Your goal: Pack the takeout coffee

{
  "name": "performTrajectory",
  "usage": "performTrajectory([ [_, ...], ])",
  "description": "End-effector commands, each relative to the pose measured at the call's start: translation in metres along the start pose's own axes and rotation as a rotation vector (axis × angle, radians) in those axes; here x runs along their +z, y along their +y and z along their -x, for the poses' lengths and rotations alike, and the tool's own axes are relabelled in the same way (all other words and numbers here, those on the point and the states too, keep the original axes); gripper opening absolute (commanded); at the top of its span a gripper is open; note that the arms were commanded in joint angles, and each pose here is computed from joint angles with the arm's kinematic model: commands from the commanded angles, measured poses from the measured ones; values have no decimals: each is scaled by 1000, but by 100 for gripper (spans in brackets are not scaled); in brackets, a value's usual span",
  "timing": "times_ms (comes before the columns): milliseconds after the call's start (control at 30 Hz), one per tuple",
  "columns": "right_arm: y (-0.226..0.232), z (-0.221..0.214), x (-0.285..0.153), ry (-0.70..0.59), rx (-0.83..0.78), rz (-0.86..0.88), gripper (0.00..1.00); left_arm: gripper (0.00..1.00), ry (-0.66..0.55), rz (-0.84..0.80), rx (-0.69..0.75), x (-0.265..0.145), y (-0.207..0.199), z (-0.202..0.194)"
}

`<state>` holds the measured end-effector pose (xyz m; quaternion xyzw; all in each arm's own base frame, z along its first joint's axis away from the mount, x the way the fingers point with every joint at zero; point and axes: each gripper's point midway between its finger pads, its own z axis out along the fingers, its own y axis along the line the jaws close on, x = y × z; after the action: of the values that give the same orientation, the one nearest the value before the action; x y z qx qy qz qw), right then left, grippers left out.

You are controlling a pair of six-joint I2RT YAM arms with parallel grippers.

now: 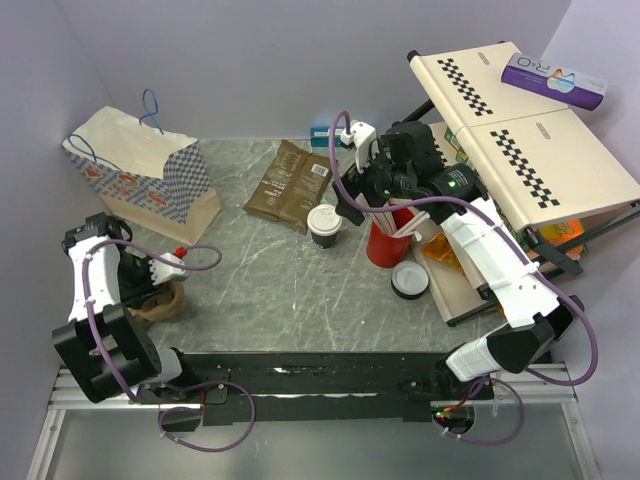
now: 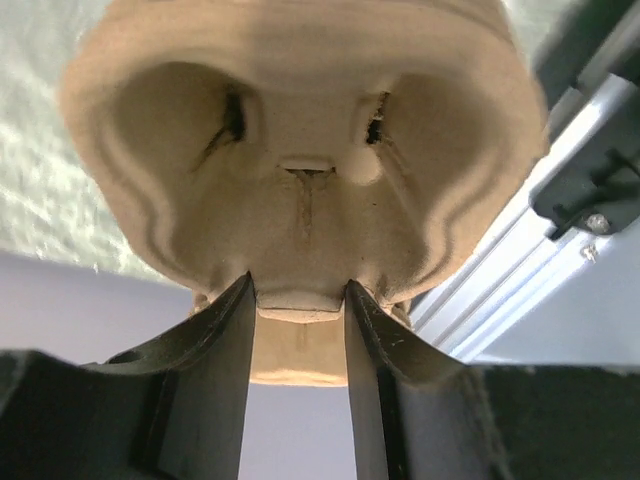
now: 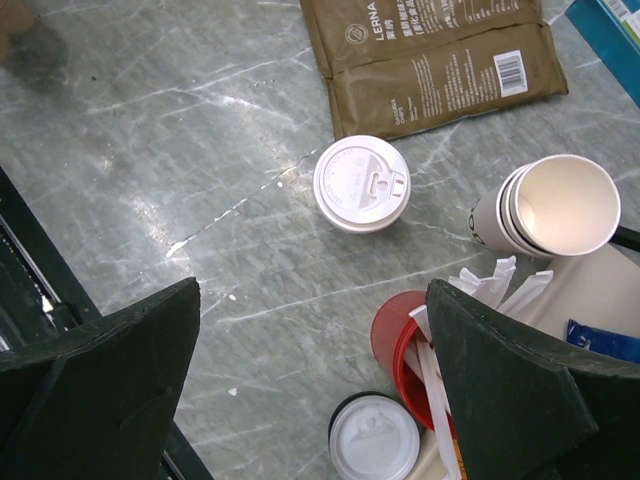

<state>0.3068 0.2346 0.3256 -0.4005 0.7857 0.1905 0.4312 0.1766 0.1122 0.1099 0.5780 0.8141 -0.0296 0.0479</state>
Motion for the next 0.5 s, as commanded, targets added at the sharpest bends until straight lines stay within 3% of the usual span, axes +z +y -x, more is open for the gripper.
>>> performTrajectory([
  [0, 5, 17, -10, -61, -8, 8, 99, 1, 54, 237, -193, -1, 42, -14],
  [33, 5, 18, -10, -61, -9, 8, 99, 1, 38, 226, -187, -9, 44, -10],
  [67, 5, 17, -10, -59, -8, 8, 100, 1, -19, -3, -149, -2, 3, 2],
  [167, 4, 18, -12, -65, -10, 1, 99, 1, -21, -58, -276, -4, -4, 12],
  [233, 3, 15, -11, -63, -13, -9, 100, 1, 182, 58, -280, 8, 15, -18],
  [267, 3, 13, -11, -60, -12, -11, 99, 1, 262, 278, -378, 2, 52, -33],
  [300, 3, 12, -11, -55, -12, -12, 100, 1, 316, 275, -368, -2, 50, -37],
  [367, 4, 13, -12, -56, -14, -6, 100, 1, 218, 150, -414, -3, 37, -18],
  [400, 5, 12, -11, -54, -13, -3, 99, 1, 73, 40, -456, -18, 25, 12],
  [467, 4, 14, -11, -57, -16, -7, 100, 1, 24, -43, -711, -13, 31, 23],
])
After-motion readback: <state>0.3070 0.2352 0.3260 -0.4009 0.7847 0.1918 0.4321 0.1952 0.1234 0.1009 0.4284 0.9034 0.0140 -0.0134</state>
